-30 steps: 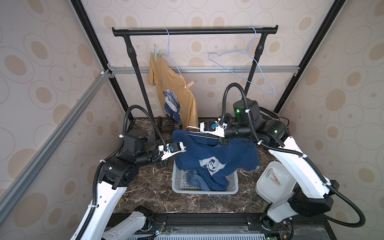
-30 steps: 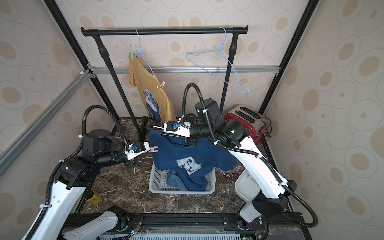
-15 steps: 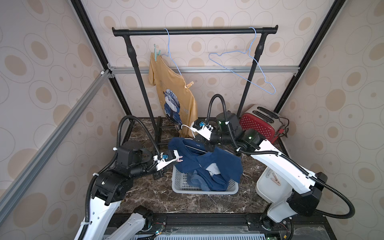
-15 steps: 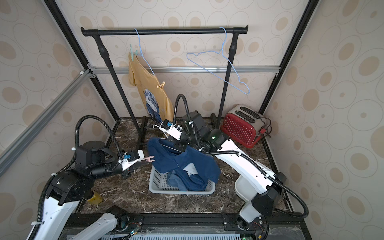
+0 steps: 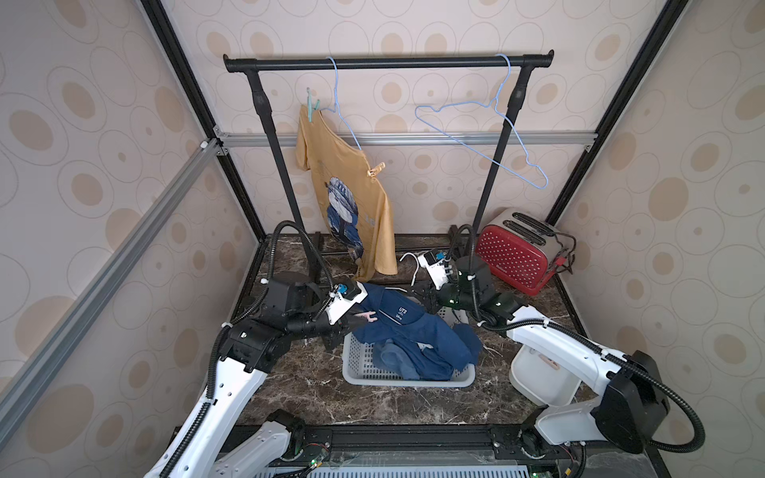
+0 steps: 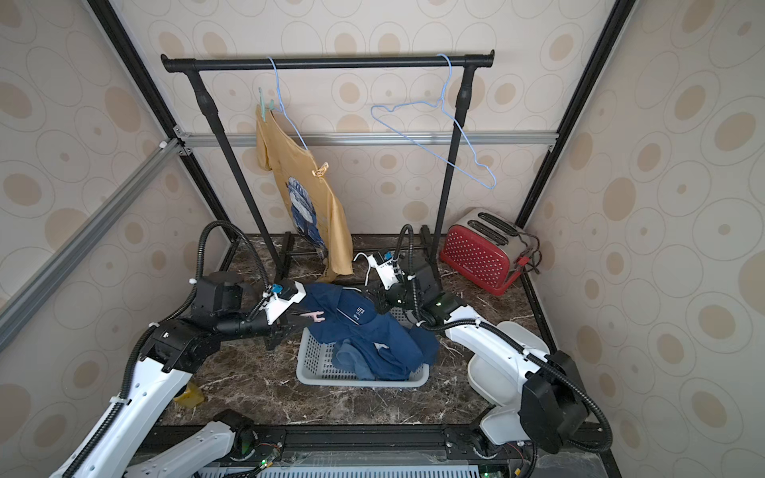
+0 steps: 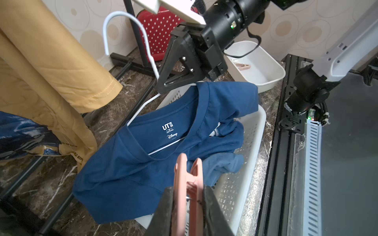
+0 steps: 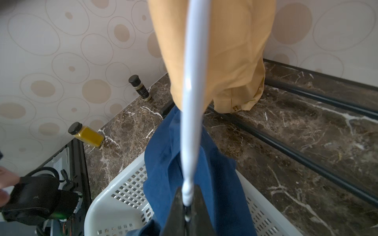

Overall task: Remove the clothespins securing t-shirts to the hanger
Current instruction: Place the hanger in the basket.

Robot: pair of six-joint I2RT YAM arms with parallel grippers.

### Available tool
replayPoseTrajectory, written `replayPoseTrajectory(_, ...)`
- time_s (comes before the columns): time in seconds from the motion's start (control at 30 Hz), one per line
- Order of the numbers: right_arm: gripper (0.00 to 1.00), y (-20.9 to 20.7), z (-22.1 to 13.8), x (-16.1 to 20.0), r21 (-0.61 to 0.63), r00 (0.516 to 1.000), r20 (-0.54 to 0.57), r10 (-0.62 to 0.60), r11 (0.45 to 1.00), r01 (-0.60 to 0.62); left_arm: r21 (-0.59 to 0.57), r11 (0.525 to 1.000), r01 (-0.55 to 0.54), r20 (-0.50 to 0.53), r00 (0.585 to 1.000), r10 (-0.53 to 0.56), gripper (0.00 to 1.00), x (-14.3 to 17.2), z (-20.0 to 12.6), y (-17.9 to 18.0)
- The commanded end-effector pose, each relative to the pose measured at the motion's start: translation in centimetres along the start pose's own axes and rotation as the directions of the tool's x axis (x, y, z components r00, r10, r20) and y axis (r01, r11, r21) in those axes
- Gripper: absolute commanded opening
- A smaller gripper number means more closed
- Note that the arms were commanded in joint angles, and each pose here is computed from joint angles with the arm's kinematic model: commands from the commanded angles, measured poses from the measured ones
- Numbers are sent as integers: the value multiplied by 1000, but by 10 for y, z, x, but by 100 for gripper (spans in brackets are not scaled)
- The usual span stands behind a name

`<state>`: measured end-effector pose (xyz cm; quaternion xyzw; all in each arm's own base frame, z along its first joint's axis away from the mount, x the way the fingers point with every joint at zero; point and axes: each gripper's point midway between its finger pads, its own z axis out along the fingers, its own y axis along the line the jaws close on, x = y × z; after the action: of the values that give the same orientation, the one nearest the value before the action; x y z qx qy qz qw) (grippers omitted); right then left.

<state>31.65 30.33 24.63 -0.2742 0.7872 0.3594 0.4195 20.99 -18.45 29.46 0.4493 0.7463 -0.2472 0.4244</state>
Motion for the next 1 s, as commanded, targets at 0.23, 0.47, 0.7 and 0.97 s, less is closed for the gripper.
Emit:
replayPoseTrajectory(0.23, 15, -30, 9, 30, 19, 994, -88, 63, 998, -61, -32, 970, 239, 79, 969, -236, 21, -16, 28, 33)
replayPoseTrajectory(0.47, 35, -49, 4, 51, 84, 986, -159, 53, 996, -39, -68, 939, 338, 61, 940, -334, 21, -10, 40, 48)
replayPoseTrajectory(0.7, 60, -73, -21, 59, 217, 983, -179, 29, 976, 11, -95, 919, 382, 65, 924, -377, 22, -9, 44, 56)
replayPoseTrajectory(0.97, 62, -68, -57, 55, 275, 955, -232, -186, 929, 248, -89, 882, 463, 76, 886, -457, 21, -11, 52, 62)
